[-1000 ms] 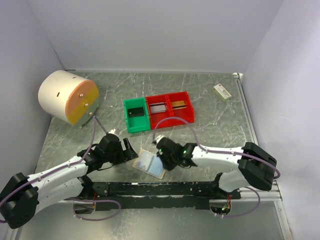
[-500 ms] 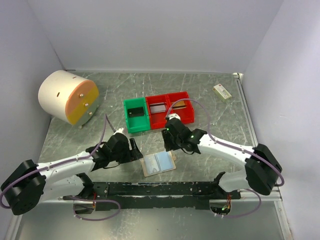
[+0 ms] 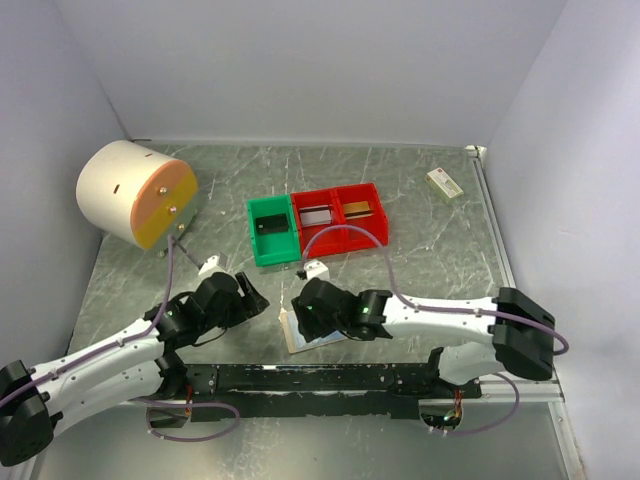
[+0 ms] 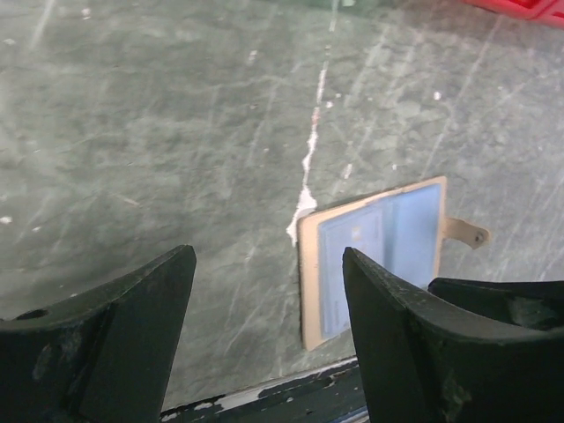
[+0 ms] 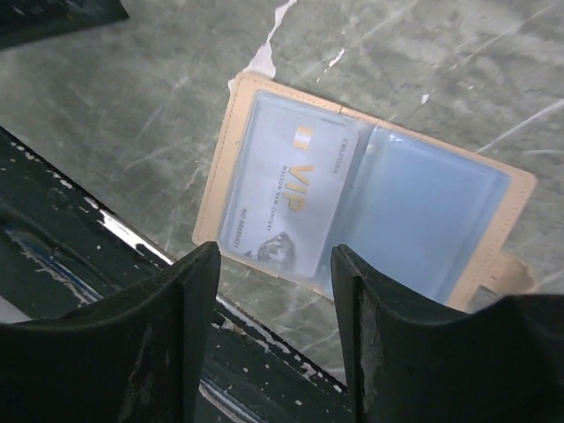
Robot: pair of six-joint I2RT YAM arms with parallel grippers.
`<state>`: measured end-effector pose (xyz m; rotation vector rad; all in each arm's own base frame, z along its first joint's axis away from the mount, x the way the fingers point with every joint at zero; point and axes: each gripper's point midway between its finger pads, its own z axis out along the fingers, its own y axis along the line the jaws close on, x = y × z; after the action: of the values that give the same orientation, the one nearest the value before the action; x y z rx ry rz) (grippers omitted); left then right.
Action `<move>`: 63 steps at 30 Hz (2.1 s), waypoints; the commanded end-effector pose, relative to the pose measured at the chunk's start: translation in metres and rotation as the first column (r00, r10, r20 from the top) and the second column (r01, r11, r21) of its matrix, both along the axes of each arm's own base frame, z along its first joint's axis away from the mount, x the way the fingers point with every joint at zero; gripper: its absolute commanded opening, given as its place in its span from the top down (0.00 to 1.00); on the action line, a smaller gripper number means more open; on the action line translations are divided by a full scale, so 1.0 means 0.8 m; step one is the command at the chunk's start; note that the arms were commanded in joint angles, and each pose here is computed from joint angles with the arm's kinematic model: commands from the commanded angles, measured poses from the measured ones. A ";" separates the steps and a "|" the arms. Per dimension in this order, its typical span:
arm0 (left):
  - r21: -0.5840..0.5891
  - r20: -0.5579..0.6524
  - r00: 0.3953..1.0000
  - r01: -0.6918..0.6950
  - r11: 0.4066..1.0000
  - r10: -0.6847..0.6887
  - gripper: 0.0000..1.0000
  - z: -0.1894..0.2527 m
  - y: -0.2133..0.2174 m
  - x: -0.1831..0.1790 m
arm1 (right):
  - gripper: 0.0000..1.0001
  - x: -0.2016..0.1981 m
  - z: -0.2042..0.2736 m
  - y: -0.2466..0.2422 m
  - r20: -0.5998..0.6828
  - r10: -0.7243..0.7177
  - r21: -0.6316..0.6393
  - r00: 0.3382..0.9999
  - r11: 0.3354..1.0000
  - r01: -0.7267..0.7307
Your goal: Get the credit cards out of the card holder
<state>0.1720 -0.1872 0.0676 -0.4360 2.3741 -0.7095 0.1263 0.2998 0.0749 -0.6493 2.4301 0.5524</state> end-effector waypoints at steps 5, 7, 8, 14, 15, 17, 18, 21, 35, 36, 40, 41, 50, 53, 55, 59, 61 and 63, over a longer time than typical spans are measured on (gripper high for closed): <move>0.069 -0.051 0.996 -0.075 0.995 0.079 0.20 -0.019 0.028 -0.011 | 0.46 -0.007 -0.026 0.033 0.010 0.014 -0.068 1.000 0.998 -0.013; 0.067 -0.055 0.995 -0.075 0.995 0.078 0.20 -0.022 0.029 -0.013 | 0.46 -0.005 -0.033 0.034 0.014 0.013 -0.107 1.000 0.994 -0.012; 0.066 -0.057 0.995 -0.073 0.995 0.077 0.19 -0.023 0.029 -0.014 | 0.45 -0.003 -0.036 0.034 0.022 0.012 -0.125 1.000 0.992 -0.009; 0.078 -0.069 0.995 -0.069 0.995 0.074 0.19 -0.030 0.032 -0.018 | 0.45 0.001 -0.057 0.028 0.030 0.015 -0.210 0.999 0.978 -0.008; 0.080 -0.069 0.995 -0.068 0.994 0.073 0.18 -0.030 0.033 -0.018 | 0.45 0.002 -0.061 0.026 0.028 0.012 -0.227 1.000 0.974 -0.005; 0.082 -0.071 0.995 -0.066 0.994 0.072 0.18 -0.030 0.033 -0.018 | 0.44 0.003 -0.069 0.019 0.030 -0.002 -0.258 1.000 0.966 0.010; 0.080 -0.070 0.995 -0.064 0.995 0.069 0.18 -0.030 0.033 -0.019 | 0.43 0.003 -0.073 0.016 0.031 -0.006 -0.271 0.999 0.962 0.014; 0.079 -0.072 0.995 -0.061 0.995 0.067 0.18 -0.031 0.033 -0.020 | 0.41 0.001 -0.083 0.011 0.018 -0.005 -0.280 1.000 0.960 0.010; 0.075 -0.072 0.996 -0.056 0.996 0.062 0.18 -0.031 0.033 -0.021 | 0.47 -0.012 -0.086 0.021 -0.113 0.039 -0.121 0.993 0.991 -0.053; 0.073 -0.071 0.996 -0.054 0.996 0.059 0.18 -0.031 0.032 -0.021 | 0.48 -0.014 -0.086 0.023 -0.128 0.049 -0.107 0.991 0.992 -0.063; 0.073 -0.075 0.996 -0.046 0.996 0.051 0.18 -0.033 0.030 -0.022 | 0.49 -0.011 -0.089 0.018 -0.145 0.028 -0.104 0.989 0.994 -0.044; 0.076 -0.077 0.996 -0.044 0.996 0.050 0.18 -0.033 0.030 -0.022 | 0.50 -0.010 -0.089 0.016 -0.143 0.020 -0.107 0.989 0.994 -0.036; 0.071 -0.077 0.996 -0.037 0.997 0.043 0.18 -0.034 0.029 -0.023 | 0.45 0.001 -0.085 0.006 -0.120 0.000 -0.137 0.993 0.990 -0.017; 0.073 -0.075 0.996 -0.042 0.996 0.047 0.18 -0.033 0.030 -0.022 | 0.43 0.006 -0.085 -0.003 -0.071 -0.009 -0.189 0.997 0.982 -0.005; 0.073 -0.075 0.996 -0.043 0.996 0.048 0.18 -0.033 0.031 -0.022 | 0.42 0.010 -0.088 -0.009 -0.048 -0.017 -0.225 0.999 0.974 0.006; 0.073 -0.074 0.996 -0.045 0.996 0.050 0.18 -0.033 0.032 -0.023 | 0.41 0.017 -0.093 -0.016 -0.008 -0.027 -0.289 1.000 0.957 0.024; 0.077 -0.075 0.996 -0.045 0.996 0.051 0.18 -0.032 0.032 -0.023 | 0.41 0.018 -0.094 -0.016 0.002 -0.024 -0.304 1.000 0.952 0.024; 0.079 -0.074 0.996 -0.048 0.996 0.054 0.18 -0.032 0.033 -0.023 | 0.41 0.016 -0.096 -0.013 0.001 -0.018 -0.304 1.000 0.952 0.017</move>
<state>0.1556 -0.1634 0.0438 -0.5075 2.4413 -0.6000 0.1364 0.3184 0.0185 -0.7109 2.5145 0.3766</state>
